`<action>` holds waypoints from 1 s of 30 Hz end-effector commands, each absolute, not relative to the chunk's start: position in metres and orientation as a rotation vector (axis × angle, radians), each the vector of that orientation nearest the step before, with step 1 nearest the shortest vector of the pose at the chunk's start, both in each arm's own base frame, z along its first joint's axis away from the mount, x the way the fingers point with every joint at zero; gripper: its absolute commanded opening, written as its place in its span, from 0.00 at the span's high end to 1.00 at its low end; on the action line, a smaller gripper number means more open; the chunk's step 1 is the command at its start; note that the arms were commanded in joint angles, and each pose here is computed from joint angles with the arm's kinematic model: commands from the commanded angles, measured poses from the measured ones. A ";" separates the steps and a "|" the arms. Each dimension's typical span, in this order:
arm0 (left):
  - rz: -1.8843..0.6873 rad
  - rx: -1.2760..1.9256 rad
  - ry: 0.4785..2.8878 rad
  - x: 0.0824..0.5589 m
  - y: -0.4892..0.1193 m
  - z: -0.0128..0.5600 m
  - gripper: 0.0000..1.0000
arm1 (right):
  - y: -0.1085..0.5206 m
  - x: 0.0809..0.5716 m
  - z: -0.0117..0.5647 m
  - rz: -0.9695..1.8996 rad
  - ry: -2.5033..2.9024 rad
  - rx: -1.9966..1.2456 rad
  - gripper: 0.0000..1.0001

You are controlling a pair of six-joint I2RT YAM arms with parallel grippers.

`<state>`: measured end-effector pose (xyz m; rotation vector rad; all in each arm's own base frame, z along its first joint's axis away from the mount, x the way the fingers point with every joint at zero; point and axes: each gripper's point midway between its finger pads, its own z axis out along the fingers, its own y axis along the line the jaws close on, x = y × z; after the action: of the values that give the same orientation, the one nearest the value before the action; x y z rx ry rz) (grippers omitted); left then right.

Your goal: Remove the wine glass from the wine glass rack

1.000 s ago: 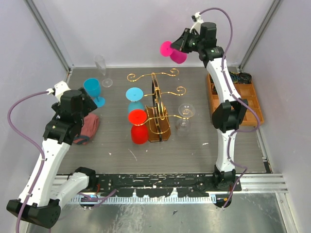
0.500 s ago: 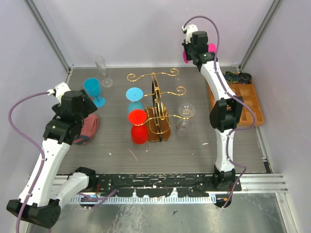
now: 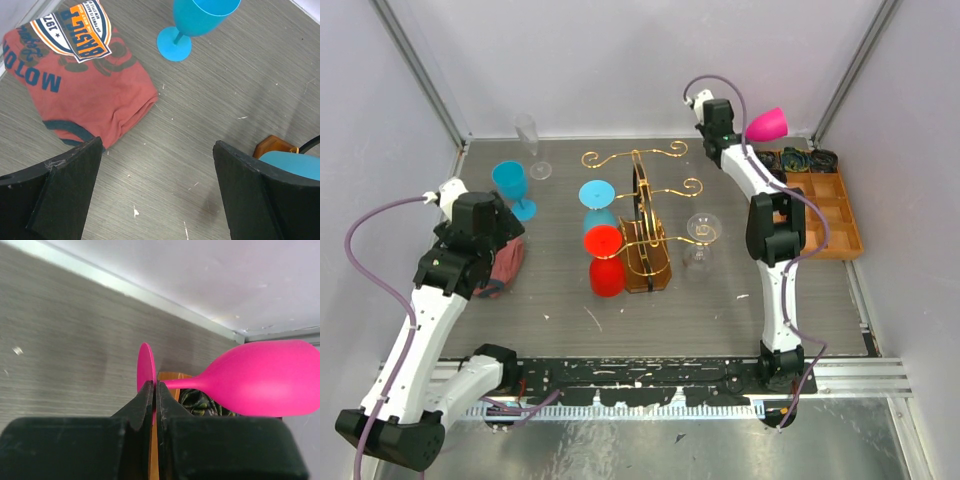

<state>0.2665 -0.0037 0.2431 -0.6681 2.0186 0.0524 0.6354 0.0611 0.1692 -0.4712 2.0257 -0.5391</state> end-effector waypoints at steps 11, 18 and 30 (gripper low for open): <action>-0.003 -0.676 2.000 0.272 -0.011 0.250 0.02 | 0.048 0.656 0.158 -0.808 1.820 -0.563 0.99; 0.001 -0.662 1.985 0.274 -0.010 0.254 0.02 | 0.042 0.660 0.129 -0.867 1.837 -0.583 0.99; -0.041 -0.673 1.967 0.282 -0.015 0.253 0.02 | 0.021 0.662 0.088 -0.958 1.878 -0.613 0.99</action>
<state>0.2736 -0.0105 0.2449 -0.6730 2.0078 0.0054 0.6529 0.0264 0.0806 -0.6548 1.9203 -0.9245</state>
